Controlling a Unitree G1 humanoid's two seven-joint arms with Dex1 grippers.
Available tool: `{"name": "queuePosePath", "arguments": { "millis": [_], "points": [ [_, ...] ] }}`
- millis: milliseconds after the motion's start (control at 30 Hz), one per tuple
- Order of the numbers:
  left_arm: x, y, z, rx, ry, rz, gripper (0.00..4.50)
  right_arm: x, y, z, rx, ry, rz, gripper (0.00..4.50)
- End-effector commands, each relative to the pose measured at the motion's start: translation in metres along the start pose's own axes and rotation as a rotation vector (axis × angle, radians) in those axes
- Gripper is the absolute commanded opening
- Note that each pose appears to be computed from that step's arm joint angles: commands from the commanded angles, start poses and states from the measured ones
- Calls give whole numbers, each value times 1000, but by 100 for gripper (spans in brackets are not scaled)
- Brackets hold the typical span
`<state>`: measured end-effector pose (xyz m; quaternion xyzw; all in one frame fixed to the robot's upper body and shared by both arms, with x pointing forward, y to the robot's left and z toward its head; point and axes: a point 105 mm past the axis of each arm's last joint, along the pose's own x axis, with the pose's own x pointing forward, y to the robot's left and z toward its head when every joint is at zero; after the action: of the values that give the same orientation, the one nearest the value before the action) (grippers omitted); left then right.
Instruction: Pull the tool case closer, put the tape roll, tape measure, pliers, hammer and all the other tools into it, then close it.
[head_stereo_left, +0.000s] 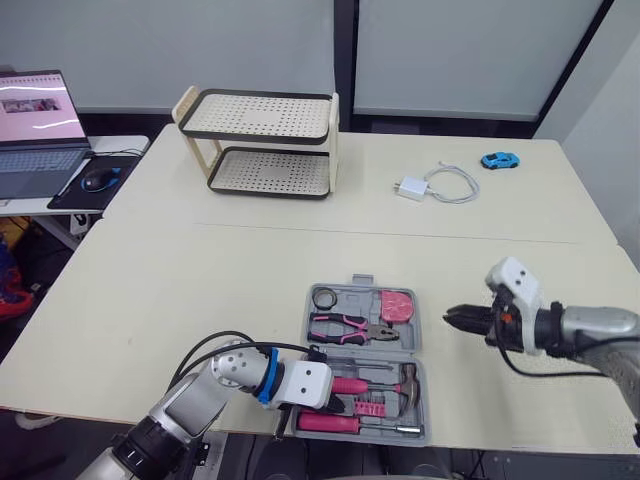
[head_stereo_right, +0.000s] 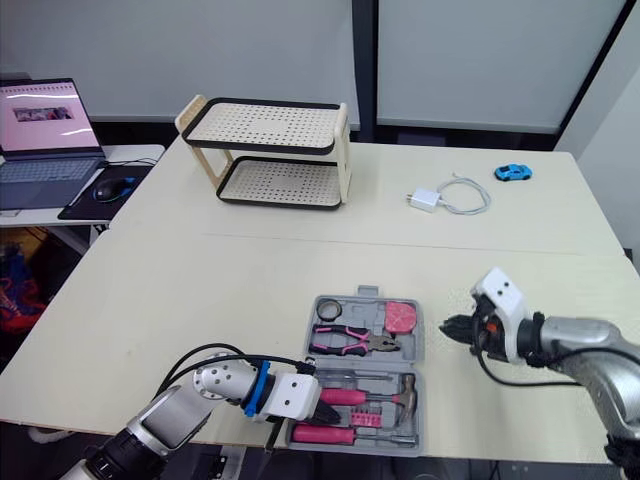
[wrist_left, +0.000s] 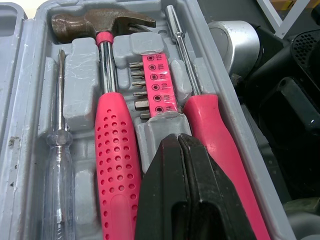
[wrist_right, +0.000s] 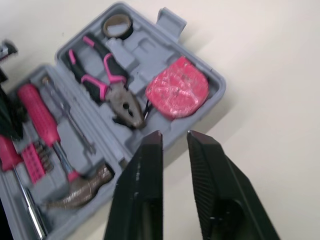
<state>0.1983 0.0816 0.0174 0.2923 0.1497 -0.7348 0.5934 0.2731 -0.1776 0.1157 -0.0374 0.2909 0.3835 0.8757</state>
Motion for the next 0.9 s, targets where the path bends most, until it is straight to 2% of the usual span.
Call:
{"name": "queuePosePath", "arguments": {
  "millis": [33,267,400,667,900],
  "points": [
    [3,-12,-23,-53,82,-49,0,16,-14,2,106,13,-65,184],
    [1,-12,-29,-62,103,-64,0,48,-21,4,230,-47,-163,337],
    [0,-11,-31,-63,113,-71,0,59,-20,0,275,-69,-189,448],
    [-2,-11,-32,-62,125,-83,0,72,-21,-14,340,-69,-192,448],
    [-2,-13,-34,-63,138,-103,0,90,-11,-28,431,0,-96,448]
  ]
}}
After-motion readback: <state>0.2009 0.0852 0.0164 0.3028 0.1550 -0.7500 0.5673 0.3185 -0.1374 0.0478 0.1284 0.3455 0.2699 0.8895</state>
